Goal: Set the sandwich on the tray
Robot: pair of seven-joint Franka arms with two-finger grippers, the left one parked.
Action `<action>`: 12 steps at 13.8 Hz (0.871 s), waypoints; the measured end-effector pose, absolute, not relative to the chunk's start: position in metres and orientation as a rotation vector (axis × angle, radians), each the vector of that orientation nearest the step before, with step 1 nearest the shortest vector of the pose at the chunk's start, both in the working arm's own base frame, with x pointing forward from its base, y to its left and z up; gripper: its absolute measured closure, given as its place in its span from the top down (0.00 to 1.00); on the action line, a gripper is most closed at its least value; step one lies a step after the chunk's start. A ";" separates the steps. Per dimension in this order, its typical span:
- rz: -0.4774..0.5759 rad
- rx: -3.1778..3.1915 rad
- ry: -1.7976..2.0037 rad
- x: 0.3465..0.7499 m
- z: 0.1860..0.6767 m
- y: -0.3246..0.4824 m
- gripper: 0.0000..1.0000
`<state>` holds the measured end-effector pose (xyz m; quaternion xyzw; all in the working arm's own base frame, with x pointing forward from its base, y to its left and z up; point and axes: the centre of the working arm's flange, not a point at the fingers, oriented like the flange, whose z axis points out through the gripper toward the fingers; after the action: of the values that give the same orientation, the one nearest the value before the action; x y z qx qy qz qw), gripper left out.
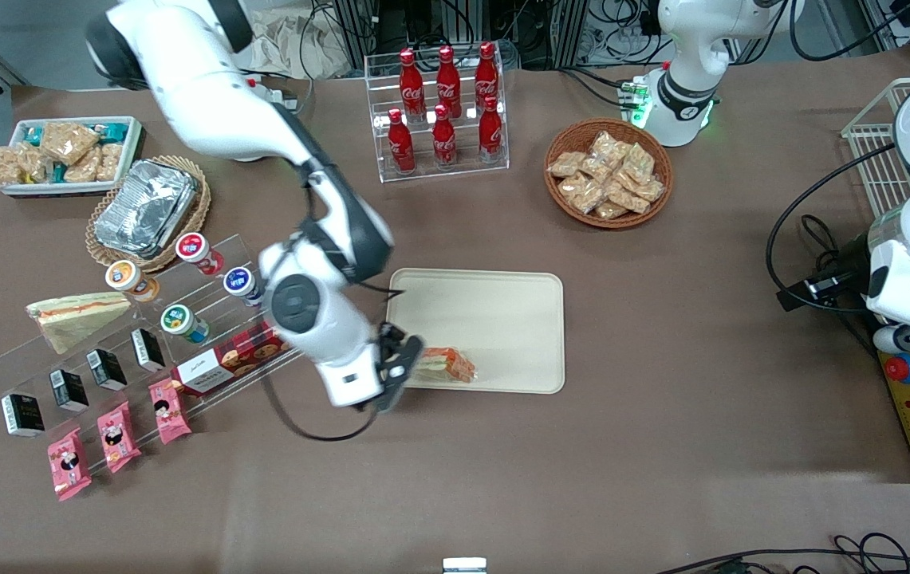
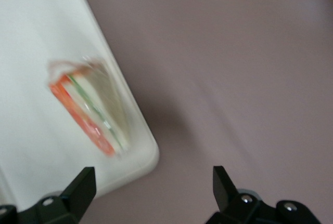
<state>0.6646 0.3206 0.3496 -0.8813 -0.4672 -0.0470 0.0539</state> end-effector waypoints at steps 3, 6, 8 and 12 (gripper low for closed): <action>-0.054 -2.739 -1.230 0.679 0.415 0.221 1.00; -0.023 -2.812 -1.013 0.676 0.479 0.132 1.00; -0.016 -2.873 -0.800 0.665 0.517 0.087 1.00; -0.016 -2.969 -0.472 0.650 0.554 0.032 1.00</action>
<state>0.6504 0.0316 0.5542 -0.9853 -0.1567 -0.0054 0.0674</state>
